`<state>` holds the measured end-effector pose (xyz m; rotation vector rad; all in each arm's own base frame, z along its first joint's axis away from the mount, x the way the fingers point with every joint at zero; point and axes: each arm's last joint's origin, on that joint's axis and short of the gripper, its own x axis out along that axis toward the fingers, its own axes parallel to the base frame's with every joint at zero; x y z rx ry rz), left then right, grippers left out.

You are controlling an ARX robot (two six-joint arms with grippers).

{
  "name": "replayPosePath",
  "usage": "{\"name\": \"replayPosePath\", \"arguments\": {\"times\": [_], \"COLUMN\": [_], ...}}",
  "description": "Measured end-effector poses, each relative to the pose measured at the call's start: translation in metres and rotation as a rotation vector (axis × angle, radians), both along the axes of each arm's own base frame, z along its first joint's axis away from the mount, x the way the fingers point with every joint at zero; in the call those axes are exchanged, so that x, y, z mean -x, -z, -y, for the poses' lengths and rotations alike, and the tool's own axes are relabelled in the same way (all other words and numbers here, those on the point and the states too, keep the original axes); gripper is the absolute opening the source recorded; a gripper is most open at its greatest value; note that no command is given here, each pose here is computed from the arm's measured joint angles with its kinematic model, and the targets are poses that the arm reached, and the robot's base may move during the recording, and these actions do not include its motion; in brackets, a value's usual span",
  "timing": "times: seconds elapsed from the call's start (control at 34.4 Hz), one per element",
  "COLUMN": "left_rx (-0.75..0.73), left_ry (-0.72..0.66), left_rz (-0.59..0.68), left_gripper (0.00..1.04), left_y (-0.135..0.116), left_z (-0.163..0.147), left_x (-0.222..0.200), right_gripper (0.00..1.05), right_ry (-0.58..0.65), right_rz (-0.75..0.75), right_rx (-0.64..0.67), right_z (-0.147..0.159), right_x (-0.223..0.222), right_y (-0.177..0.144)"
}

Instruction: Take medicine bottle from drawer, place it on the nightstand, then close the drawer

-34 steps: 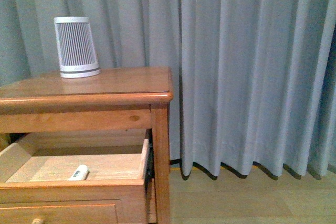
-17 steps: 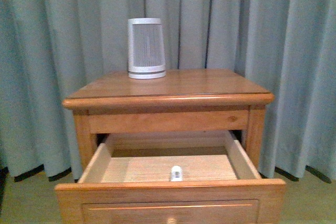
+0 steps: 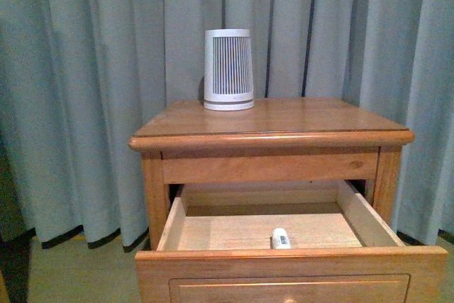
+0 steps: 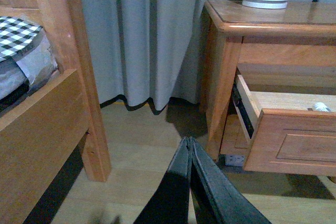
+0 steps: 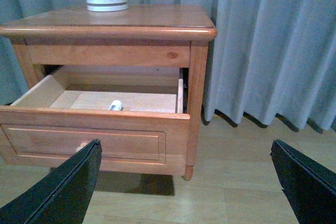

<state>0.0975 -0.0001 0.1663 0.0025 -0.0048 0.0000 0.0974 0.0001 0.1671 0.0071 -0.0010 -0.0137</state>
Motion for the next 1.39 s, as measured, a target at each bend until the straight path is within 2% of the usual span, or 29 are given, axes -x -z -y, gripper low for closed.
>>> {"name": "replayPosePath", "arguments": {"times": [0.12,0.17,0.35,0.52,0.76,0.87,1.22,1.34,1.37,1.39], "left_rx": [0.0,0.0,0.0,0.0,0.0,0.0,0.0,0.0,0.0,0.0], "left_ry": [0.0,0.001,0.001,0.001,0.001,0.001,0.001,0.001,0.001,0.001], "left_rz": [0.0,0.0,0.0,0.0,0.0,0.0,0.0,0.0,0.0,0.0], "left_gripper": [0.03,0.03,0.03,0.03,0.03,0.24,0.72,0.97,1.0,0.98], "left_y": [0.0,0.0,0.0,0.0,0.0,0.0,0.0,0.0,0.0,0.0], "left_z": [0.0,0.0,0.0,0.0,0.0,0.0,0.0,0.0,0.0,0.0], "left_x": [0.0,0.0,0.0,0.0,0.0,0.0,0.0,0.0,0.0,0.0], "right_gripper": [0.98,0.98,0.98,0.98,0.98,0.98,0.98,0.98,0.98,0.98], "right_ry": [0.235,0.255,0.173,0.089,0.014,0.004,0.011,0.012,0.018,0.026], "right_rz": [-0.054,-0.052,-0.18,-0.387,-0.463,-0.529,-0.592,-0.623,-0.628,-0.633], "right_rx": [-0.09,-0.116,-0.122,-0.091,-0.084,-0.081,-0.054,-0.04,-0.035,-0.03], "right_z": [0.0,-0.002,-0.018,-0.043,-0.074,-0.089,-0.113,-0.123,-0.124,-0.126], "right_x": [-0.016,-0.033,-0.101,-0.172,-0.233,-0.265,-0.315,-0.332,-0.335,-0.34], "right_y": [-0.017,-0.036,-0.069,-0.064,-0.06,-0.042,-0.006,0.012,0.016,0.02]}}
